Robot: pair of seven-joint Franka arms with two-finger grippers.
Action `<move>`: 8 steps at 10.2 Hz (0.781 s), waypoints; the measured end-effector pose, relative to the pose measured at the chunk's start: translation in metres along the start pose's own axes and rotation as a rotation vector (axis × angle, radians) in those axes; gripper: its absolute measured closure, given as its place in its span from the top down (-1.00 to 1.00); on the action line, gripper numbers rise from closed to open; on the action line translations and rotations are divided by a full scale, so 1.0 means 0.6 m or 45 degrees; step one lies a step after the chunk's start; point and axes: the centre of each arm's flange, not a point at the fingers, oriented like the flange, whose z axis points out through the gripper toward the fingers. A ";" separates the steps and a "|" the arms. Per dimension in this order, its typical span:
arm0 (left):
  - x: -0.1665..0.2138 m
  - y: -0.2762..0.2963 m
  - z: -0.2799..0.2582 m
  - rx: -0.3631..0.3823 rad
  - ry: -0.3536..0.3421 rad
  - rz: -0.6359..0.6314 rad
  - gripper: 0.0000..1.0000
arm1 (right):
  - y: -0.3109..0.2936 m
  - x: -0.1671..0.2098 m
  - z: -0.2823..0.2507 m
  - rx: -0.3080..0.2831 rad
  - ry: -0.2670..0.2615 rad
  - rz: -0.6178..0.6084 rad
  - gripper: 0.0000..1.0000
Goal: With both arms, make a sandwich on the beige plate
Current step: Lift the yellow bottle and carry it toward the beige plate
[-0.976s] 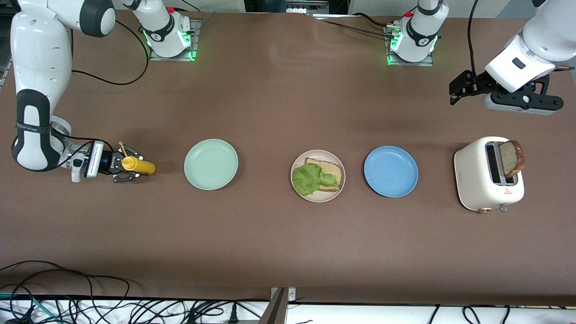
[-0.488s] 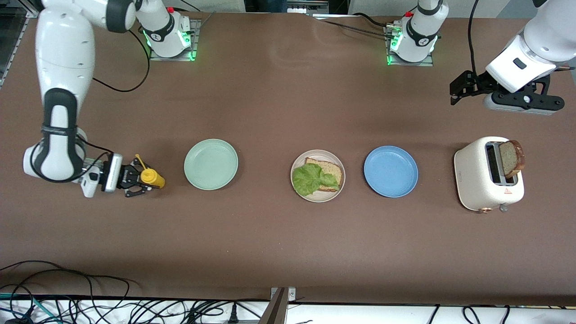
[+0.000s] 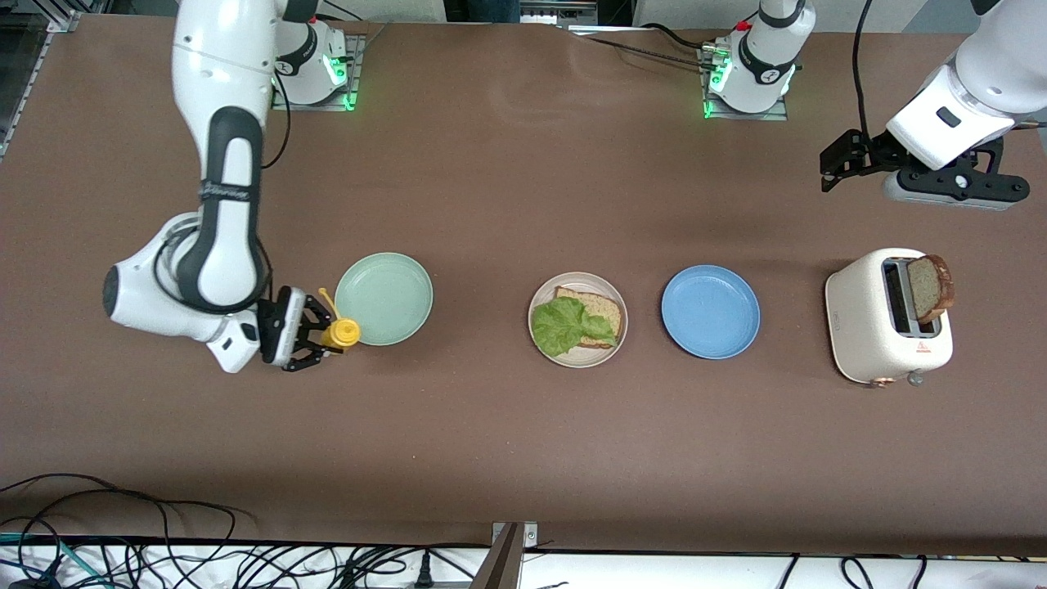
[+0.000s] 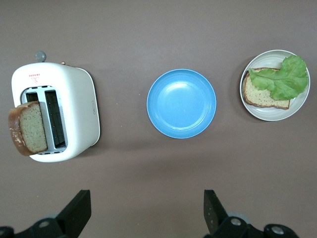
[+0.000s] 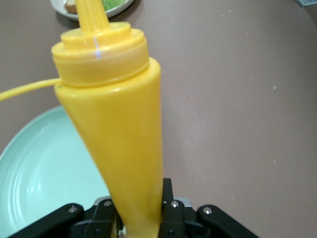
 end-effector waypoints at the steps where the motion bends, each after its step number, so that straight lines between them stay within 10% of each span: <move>1: 0.000 0.000 0.000 0.000 0.000 0.000 1.00 | -0.013 0.046 0.009 -0.040 -0.075 0.012 -0.40; 8: 0.002 -0.001 0.000 0.000 0.001 -0.002 1.00 | -0.181 0.305 0.140 -0.313 -0.668 0.042 -0.40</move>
